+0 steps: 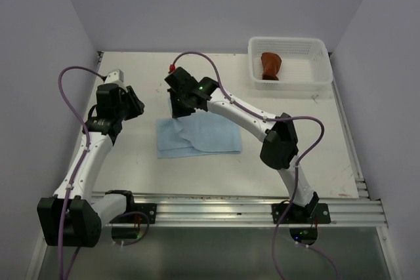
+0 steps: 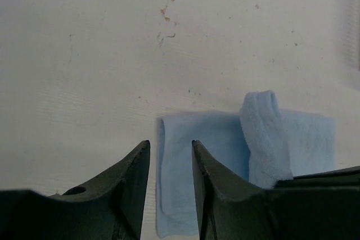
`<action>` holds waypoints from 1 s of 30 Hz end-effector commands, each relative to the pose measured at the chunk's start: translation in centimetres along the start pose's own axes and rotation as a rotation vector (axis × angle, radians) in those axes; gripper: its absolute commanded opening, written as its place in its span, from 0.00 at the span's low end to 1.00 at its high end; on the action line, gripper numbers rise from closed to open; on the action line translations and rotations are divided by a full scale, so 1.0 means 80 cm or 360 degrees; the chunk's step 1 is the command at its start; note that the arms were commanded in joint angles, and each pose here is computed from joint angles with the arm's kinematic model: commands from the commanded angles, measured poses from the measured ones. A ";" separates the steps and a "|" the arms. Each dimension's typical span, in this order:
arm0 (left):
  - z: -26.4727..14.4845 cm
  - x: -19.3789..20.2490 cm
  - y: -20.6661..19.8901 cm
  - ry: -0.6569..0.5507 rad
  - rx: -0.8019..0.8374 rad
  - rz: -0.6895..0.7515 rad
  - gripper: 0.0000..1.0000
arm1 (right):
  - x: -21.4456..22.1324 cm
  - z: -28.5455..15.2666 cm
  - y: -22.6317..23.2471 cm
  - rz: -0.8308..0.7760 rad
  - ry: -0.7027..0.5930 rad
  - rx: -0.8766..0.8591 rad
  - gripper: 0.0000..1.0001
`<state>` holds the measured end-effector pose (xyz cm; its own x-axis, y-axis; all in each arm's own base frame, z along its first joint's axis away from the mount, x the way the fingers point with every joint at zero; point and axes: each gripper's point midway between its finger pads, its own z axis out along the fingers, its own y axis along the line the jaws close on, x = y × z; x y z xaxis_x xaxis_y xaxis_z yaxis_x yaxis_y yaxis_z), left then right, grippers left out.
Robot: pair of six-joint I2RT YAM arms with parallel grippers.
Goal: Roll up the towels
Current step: Fold the towel
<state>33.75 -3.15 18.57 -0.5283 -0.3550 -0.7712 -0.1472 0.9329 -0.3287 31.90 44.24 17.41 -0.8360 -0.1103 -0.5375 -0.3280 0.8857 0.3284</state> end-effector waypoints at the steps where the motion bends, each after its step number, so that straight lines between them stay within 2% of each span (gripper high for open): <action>1: -0.005 -0.013 -0.006 -0.0079 0.0032 0.0056 0.40 | 0.012 0.029 0.024 0.0050 0.0031 -0.0140 0.00; 4: -0.006 -0.013 -0.008 -0.0082 0.0038 0.0057 0.40 | 0.022 0.044 0.037 0.0090 0.0071 -0.0230 0.00; 8: -0.011 -0.016 -0.009 -0.0112 0.0035 0.0061 0.40 | 0.019 0.057 0.075 0.0131 0.0085 -0.0475 0.30; 11: -0.013 -0.018 -0.009 -0.0122 0.0028 0.0065 0.40 | 0.017 0.060 0.085 0.0161 0.0080 -0.0537 0.41; 19: -0.017 -0.023 -0.003 -0.0157 -0.0019 0.0071 0.40 | 0.007 0.033 0.044 0.0132 0.0017 -0.0367 0.41; 21: -0.016 -0.023 -0.003 -0.0154 -0.0020 0.0071 0.40 | -0.008 0.006 0.029 0.0150 -0.0046 -0.0348 0.41; 22: -0.015 -0.022 -0.002 -0.0150 -0.0022 0.0076 0.40 | 0.002 0.008 0.008 0.0164 -0.0040 -0.0285 0.39; 24: -0.013 -0.020 -0.003 -0.0138 -0.0019 0.0080 0.40 | -0.014 -0.029 -0.013 0.0211 -0.0133 -0.0296 0.38; 25: -0.011 -0.019 -0.004 -0.0129 -0.0010 0.0085 0.40 | 0.008 -0.021 -0.039 0.0255 -0.0093 -0.0256 0.37; 26: -0.010 -0.017 -0.007 -0.0122 0.0009 0.0095 0.40 | 0.005 -0.027 -0.063 0.0311 -0.0111 -0.0237 0.36; 27: -0.007 -0.014 -0.009 -0.0103 0.0017 0.0103 0.40 | -0.006 -0.061 -0.070 0.0346 -0.0196 -0.0282 0.36; 28: -0.006 -0.013 -0.017 -0.0092 0.0065 0.0122 0.40 | 0.023 -0.052 -0.100 0.0398 -0.0150 -0.0234 0.35; 30: -0.003 -0.010 -0.030 -0.0091 0.0123 0.0157 0.40 | 0.016 -0.089 -0.136 0.0472 -0.0250 -0.0237 0.35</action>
<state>33.40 -3.60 19.19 -0.5126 -0.3178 -0.7976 -0.1227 0.9466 -0.2983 30.12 34.52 14.46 -0.8920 0.0902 -0.4429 -0.1684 0.8431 0.5108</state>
